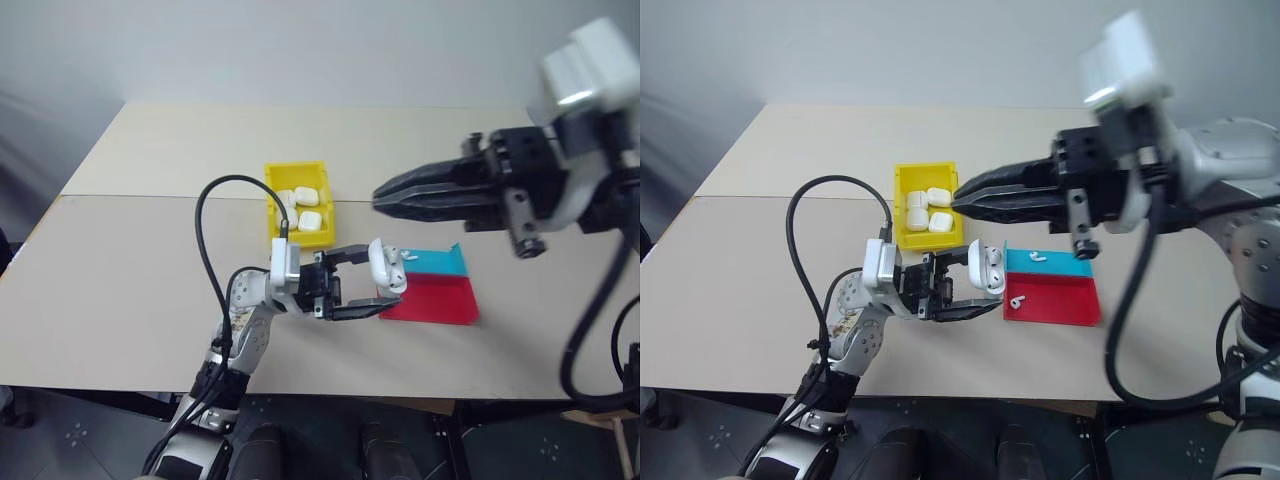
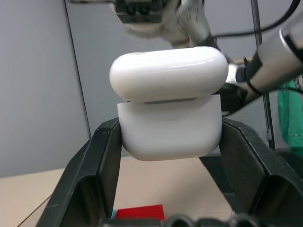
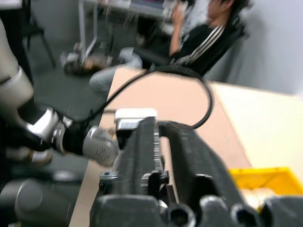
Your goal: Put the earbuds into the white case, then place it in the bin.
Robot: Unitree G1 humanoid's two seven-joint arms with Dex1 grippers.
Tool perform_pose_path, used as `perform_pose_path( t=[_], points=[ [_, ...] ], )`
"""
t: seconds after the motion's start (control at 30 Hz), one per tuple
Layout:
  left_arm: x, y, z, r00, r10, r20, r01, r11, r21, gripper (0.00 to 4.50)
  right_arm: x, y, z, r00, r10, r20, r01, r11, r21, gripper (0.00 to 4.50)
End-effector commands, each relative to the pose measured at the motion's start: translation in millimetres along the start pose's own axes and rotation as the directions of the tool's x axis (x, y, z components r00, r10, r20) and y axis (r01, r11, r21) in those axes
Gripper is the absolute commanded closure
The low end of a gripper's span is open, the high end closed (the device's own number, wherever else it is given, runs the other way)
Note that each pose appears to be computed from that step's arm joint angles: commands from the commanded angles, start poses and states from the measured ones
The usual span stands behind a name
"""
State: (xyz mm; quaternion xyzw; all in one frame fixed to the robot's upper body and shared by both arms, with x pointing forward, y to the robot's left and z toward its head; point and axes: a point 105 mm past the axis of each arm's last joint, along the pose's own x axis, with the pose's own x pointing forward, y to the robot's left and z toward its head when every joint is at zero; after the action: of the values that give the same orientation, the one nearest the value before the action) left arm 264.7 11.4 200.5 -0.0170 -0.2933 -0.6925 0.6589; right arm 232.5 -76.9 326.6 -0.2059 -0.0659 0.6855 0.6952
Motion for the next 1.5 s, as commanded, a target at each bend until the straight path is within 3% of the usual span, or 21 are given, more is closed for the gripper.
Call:
perform_pose_path(
  t=[0.03, 0.47, 0.8, 1.03, 1.17, 1.27, 1.37, 1.5],
  points=[
    [5.8, 2.3, 4.8, 1.0, -0.008, 0.016, 0.007, 0.998, 0.055, 1.68, 9.0, 3.8, -8.0, 0.995, 0.04, -0.096, -0.043, 0.999, -0.027, 4.47],
    [3.2, 1.2, 8.1, 1.0, 0.016, 0.018, -0.018, 0.996, 0.085, 1.68, 16.2, 5.6, -36.1, 0.96, 0.051, -0.275, -0.085, 0.99, -0.115, 4.47],
    [2.6, -0.9, 8.2, 0.999, 0.029, 0.022, -0.031, 0.996, 0.085, 1.68, 1.4, 7.2, -40.4, 0.956, 0.043, -0.29, -0.078, 0.991, -0.109, 4.47],
    [0.1, 1.2, 8.5, 0.998, 0.054, 0.019, -0.055, 0.995, 0.082, 1.68, -8.8, -7.3, 1.8, 0.997, -0.054, -0.062, 0.045, 0.99, -0.132, 4.47],
    [-5.3, 15.6, 23.8, 0.982, 0.187, 0.034, -0.19, 0.977, 0.101, 1.68, -22.4, -16.1, 16.5, 0.978, -0.198, 0.067, 0.206, 0.968, -0.145, 4.47],
    [-8.7, 54.8, 44.9, 0.884, 0.466, 0.031, -0.465, 0.871, 0.161, 1.68, -37.7, -22.1, 12.4, 0.932, -0.342, 0.119, 0.353, 0.932, -0.08, 4.47],
    [-14.2, 97.1, 56.7, 0.706, 0.707, -0.027, -0.695, 0.7, 0.165, 1.68, -46.6, -23.4, -4.2, 0.889, -0.44, 0.127, 0.444, 0.896, 0.001, 4.47],
    [-30.4, 135.7, 59.6, 0.463, 0.871, -0.166, -0.877, 0.477, 0.057, 1.68, -45.2, -23.9, -22.4, 0.862, -0.498, 0.092, 0.492, 0.867, 0.08, 4.47]
  ],
)
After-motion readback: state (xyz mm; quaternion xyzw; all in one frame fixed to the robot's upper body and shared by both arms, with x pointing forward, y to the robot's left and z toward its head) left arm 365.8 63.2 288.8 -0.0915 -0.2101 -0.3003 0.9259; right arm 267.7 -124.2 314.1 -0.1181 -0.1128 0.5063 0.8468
